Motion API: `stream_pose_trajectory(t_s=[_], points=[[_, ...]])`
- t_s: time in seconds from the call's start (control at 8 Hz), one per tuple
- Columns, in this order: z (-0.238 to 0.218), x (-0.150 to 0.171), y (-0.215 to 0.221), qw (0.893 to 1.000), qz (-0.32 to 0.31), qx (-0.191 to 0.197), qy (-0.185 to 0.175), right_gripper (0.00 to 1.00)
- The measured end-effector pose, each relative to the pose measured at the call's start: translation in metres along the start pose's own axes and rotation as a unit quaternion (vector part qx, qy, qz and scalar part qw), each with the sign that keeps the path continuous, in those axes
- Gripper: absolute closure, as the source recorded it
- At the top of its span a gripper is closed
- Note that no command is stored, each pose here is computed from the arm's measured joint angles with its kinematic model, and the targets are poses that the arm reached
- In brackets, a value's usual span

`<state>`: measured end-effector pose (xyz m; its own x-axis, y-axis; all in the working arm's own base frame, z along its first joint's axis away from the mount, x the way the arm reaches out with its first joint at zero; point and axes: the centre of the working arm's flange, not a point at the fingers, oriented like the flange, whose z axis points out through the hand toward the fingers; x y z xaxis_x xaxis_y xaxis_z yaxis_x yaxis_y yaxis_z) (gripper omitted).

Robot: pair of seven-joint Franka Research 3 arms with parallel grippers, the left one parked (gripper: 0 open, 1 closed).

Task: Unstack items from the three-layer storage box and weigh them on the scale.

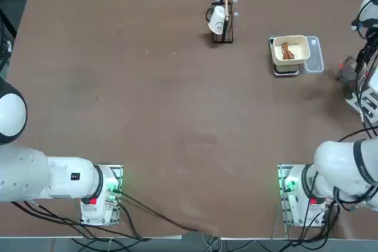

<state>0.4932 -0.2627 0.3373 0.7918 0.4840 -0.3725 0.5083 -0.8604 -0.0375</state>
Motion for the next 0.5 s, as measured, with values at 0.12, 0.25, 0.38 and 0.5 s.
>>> stream_pose_trajectory(t_s=[0.12,0.25,0.38,0.5], points=[[-0.025,0.013,-0.013,1.000,0.000,0.012,0.023,0.44],[-0.044,0.028,-0.026,0.999,0.003,0.023,0.046,0.48],[-0.055,0.044,-0.039,0.997,0.018,0.043,0.069,0.48],[-0.058,0.064,-0.055,0.993,0.044,0.070,0.089,0.48]])
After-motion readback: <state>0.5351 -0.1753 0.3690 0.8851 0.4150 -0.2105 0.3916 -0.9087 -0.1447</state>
